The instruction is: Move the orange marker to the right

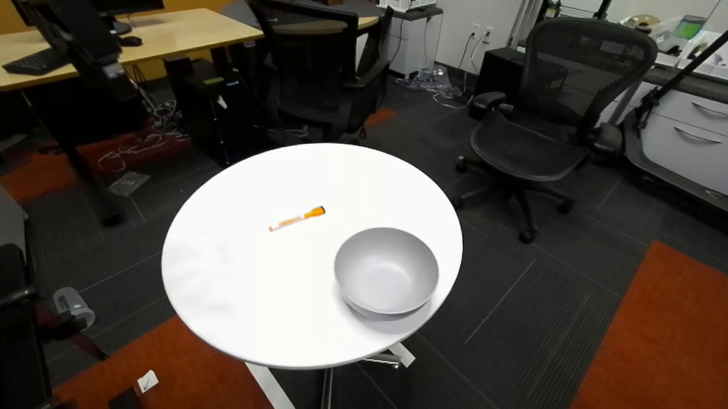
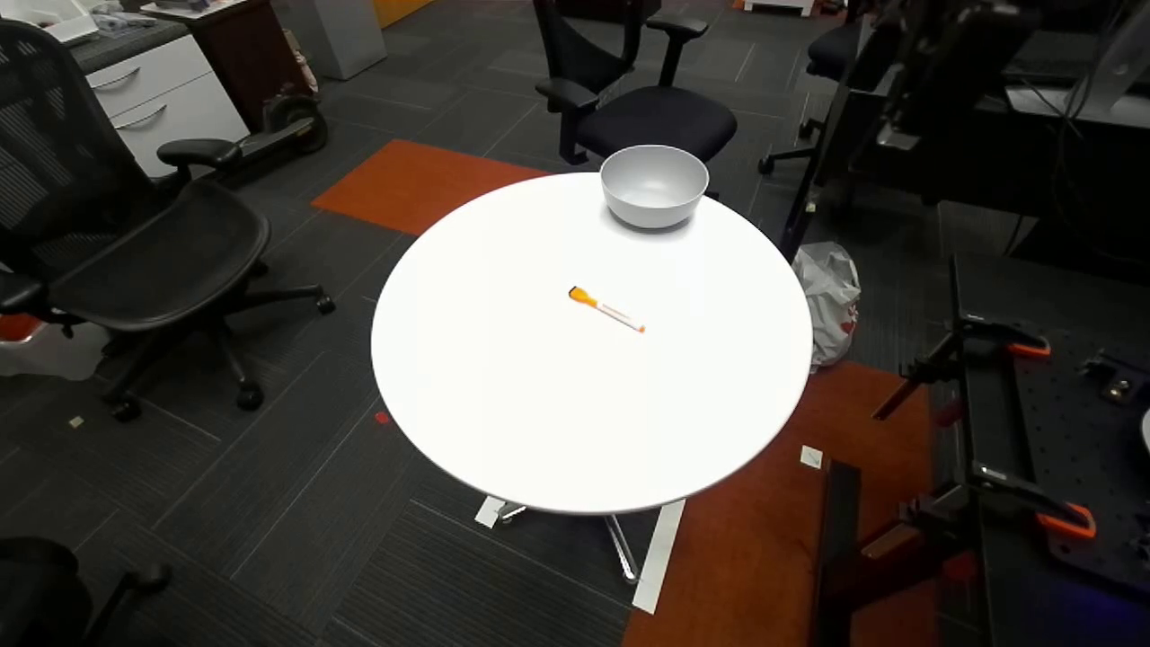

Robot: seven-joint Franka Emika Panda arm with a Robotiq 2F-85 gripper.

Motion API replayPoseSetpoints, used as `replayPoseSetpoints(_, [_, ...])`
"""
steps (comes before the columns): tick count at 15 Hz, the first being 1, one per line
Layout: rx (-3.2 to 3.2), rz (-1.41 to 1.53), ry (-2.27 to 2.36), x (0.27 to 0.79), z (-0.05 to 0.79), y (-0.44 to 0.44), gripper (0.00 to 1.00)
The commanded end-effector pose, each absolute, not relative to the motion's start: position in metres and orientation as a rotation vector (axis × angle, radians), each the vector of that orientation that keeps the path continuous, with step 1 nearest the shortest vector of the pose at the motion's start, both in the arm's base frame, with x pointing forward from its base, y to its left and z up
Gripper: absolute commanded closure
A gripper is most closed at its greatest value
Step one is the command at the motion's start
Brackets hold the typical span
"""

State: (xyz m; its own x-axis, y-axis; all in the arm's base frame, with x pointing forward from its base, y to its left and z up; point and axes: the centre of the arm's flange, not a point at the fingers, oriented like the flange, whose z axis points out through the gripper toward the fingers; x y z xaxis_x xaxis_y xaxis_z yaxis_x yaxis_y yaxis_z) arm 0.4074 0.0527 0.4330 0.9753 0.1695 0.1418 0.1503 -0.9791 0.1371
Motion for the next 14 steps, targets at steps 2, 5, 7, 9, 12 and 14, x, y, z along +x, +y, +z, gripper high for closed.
replayPoseSetpoints(2, [3.033, 0.286, 0.170, 0.471, 0.406, 0.051, 0.00])
replayPoseSetpoints(5, [3.053, 0.248, 0.131, 0.506, 0.380, 0.047, 0.00])
replayPoseSetpoints(7, [3.066, 0.216, 0.080, 0.528, 0.359, 0.040, 0.00])
replayPoseSetpoints(9, [3.079, 0.195, 0.031, 0.548, 0.341, 0.032, 0.00])
replayPoseSetpoints(12, [3.081, 0.148, -0.022, 0.577, 0.316, 0.019, 0.00])
replayPoseSetpoints(14, [3.092, 0.115, -0.045, 0.592, 0.298, 0.013, 0.00])
